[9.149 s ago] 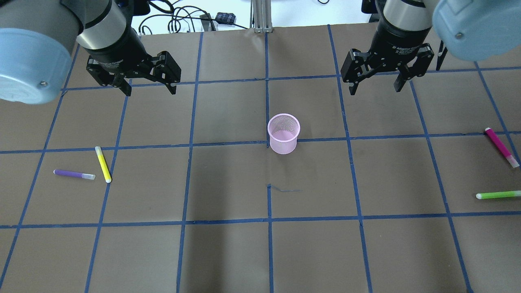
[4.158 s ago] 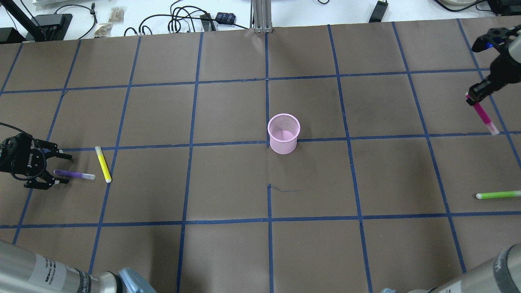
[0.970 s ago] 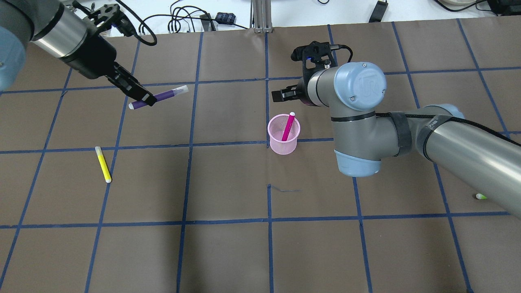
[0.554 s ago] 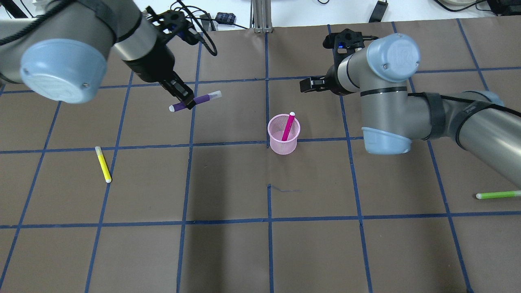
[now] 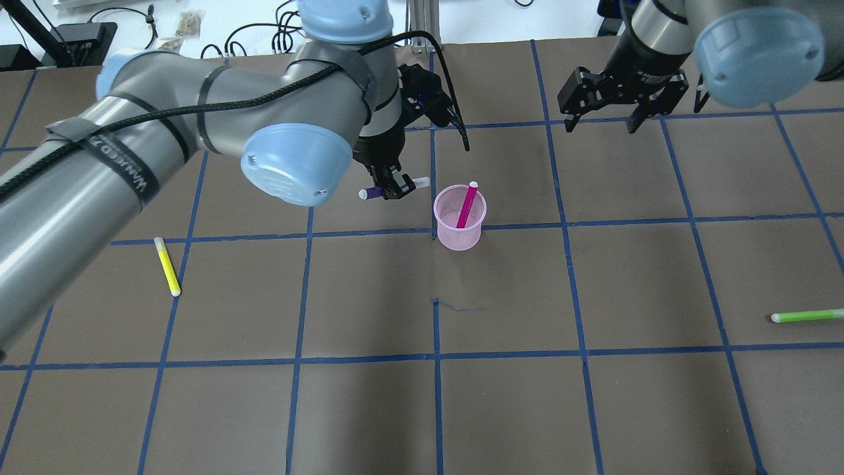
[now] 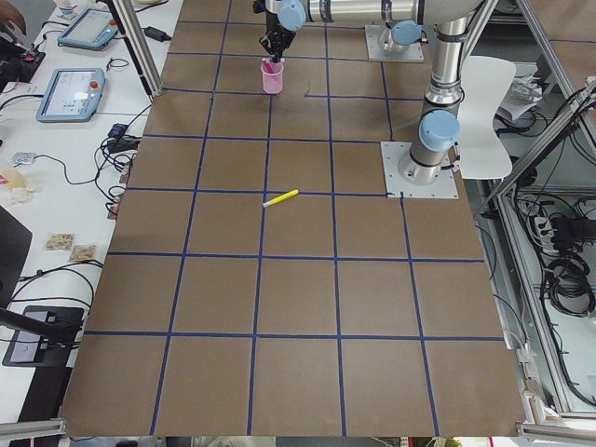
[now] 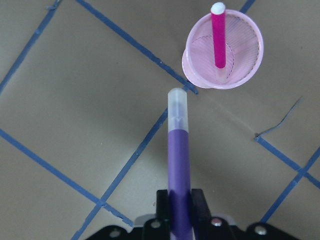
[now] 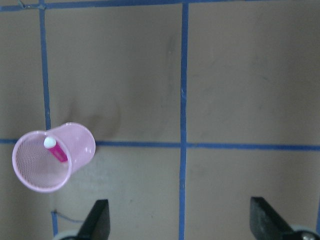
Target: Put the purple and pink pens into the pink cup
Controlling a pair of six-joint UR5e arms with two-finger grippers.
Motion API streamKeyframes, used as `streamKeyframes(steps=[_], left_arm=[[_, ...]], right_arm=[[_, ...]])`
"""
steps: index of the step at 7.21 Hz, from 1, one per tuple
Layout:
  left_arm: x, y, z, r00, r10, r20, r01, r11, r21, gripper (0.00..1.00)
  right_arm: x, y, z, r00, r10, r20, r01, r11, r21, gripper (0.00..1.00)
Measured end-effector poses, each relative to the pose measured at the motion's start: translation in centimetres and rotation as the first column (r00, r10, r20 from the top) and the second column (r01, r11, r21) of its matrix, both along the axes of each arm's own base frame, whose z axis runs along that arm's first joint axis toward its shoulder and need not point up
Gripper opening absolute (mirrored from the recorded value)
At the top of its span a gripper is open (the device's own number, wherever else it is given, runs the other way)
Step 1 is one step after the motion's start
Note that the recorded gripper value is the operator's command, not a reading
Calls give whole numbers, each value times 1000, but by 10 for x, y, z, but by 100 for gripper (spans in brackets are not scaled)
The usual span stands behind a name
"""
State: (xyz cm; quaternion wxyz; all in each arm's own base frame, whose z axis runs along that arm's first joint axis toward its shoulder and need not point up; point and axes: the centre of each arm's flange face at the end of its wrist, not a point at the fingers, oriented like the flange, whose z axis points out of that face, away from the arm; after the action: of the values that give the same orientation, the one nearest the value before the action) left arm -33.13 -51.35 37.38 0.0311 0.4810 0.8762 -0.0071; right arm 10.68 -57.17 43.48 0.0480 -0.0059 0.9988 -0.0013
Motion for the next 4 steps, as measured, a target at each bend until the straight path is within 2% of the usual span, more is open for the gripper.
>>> streamKeyframes(steps=[2, 4], left_arm=[[-43, 1, -22, 994, -80, 77, 80, 997, 1, 0], [-74, 6, -38, 981, -136, 138, 137, 991, 2, 0]], right_arm=[[3, 15, 33, 999, 11, -36, -9, 999, 54, 100], [2, 16, 31, 998, 26, -65, -21, 997, 76, 100]])
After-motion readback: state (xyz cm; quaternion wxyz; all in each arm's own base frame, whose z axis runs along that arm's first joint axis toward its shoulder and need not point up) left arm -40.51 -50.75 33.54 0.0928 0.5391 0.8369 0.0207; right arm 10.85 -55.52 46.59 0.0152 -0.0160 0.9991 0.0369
